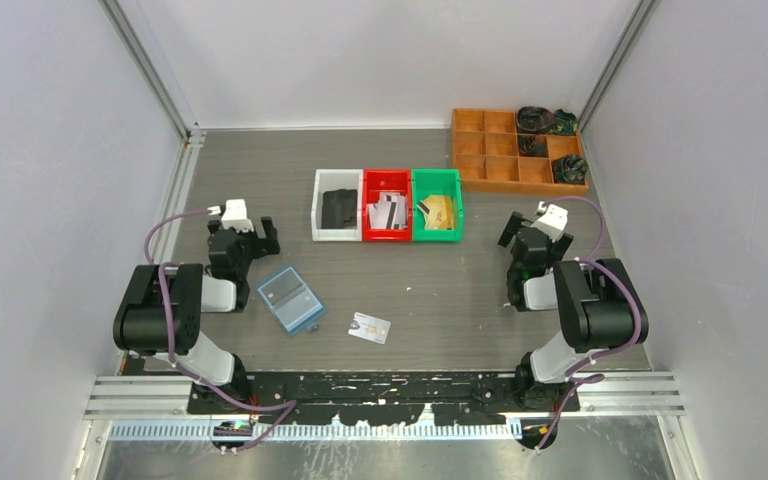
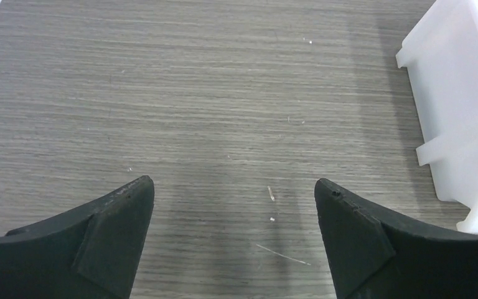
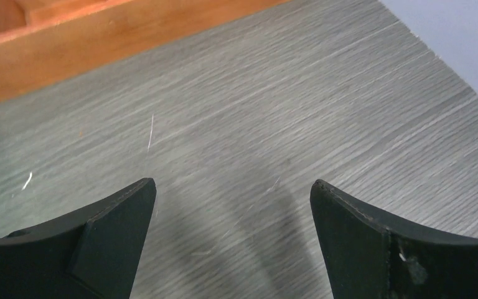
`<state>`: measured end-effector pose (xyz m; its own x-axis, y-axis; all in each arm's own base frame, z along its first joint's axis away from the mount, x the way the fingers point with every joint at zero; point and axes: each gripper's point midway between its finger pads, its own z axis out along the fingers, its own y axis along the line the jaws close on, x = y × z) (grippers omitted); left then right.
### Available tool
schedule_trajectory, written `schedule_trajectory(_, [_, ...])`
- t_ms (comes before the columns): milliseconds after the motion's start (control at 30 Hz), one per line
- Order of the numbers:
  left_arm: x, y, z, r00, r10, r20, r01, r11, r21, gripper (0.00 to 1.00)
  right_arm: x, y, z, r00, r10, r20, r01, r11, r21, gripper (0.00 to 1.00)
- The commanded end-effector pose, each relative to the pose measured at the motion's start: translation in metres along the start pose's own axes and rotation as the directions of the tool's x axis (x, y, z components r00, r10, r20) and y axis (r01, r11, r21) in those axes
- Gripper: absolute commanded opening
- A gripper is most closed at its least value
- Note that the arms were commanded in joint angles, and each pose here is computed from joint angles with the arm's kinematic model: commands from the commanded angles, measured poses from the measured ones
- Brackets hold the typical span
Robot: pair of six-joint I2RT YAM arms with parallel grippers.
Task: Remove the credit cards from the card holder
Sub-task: Reset both arms
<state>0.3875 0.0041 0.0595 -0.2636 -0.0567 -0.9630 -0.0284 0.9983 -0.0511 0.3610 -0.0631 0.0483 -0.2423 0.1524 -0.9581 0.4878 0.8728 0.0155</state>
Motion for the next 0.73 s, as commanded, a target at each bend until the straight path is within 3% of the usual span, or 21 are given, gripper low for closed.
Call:
schedule_trajectory(0, [-0.015, 0.006, 0.0, 0.999, 0.03, 0.042, -0.028, 0.999, -0.045, 1.0, -0.027, 0.012, 0.006, 0.996, 0.065, 0.063, -0.06, 0.996, -0.071, 0.99])
schedule_trajectory(233, [-0.013, -0.01, 0.004, 0.998, 0.068, 0.016, -0.069, 0.996, 0.06, 1.0, -0.027, 0.013, 0.006, 0.996, 0.063, 0.064, -0.058, 0.996, -0.075, 1.0])
schedule_trajectory(700, [-0.012, -0.011, 0.004, 0.997, 0.071, 0.012, -0.072, 0.995, 0.066, 1.0, -0.027, 0.013, 0.006, 0.996, 0.062, 0.063, -0.057, 0.995, -0.076, 1.0])
